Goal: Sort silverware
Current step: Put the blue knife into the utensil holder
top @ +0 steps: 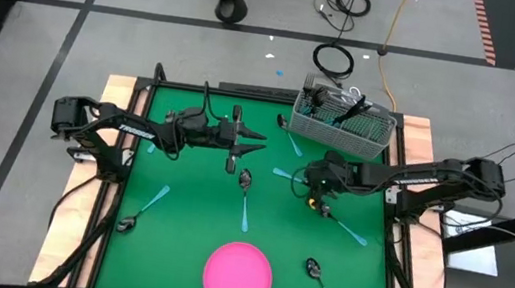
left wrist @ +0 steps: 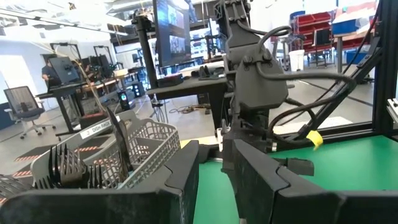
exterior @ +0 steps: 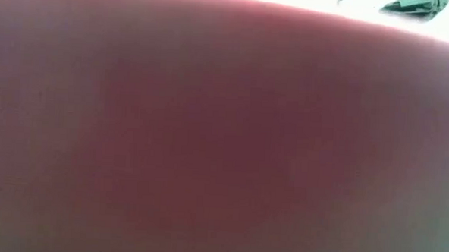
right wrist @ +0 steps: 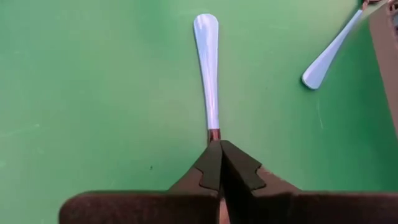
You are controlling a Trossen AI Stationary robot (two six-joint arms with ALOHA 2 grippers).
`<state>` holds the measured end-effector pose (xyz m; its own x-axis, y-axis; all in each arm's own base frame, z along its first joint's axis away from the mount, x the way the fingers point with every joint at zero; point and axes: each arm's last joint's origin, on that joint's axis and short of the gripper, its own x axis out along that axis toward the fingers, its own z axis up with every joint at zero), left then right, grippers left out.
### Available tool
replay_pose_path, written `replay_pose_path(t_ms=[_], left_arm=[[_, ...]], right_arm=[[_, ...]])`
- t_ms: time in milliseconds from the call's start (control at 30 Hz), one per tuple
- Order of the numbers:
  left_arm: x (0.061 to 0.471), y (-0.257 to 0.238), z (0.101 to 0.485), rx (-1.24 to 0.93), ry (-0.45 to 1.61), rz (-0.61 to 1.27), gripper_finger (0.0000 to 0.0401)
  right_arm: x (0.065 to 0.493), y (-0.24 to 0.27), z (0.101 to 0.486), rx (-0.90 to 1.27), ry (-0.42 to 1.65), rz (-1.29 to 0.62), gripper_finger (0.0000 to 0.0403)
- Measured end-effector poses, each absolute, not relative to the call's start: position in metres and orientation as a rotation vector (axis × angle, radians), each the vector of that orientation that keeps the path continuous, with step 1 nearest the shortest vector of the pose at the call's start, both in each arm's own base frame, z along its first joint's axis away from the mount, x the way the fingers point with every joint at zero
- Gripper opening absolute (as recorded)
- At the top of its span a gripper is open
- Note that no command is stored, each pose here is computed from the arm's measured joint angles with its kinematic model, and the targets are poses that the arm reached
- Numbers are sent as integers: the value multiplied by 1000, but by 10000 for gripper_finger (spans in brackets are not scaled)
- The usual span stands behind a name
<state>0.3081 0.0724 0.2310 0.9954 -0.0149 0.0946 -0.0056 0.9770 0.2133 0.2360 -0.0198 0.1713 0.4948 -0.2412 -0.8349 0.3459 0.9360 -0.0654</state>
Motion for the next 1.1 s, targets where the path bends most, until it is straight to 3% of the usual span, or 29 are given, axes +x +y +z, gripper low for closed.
replay_pose_path(t_ms=[233,367,500,767,1100], left_arm=[[309,73,228,197,-64,0,100],[322,78,226,137,159,23,100],[354,83,226,148,284,41,100],[424,91,187,63,558,-177,100],[483,97,143,-1,675,-267,100]], right_arm=[[235,-19,171,116,1007,-347,9],[226,-19,178,115,1021,-359,29],[216,-20,195,115,952,-413,44],[188,-10,222,143,843,-415,49],[164,4,243,74,720,-443,50]])
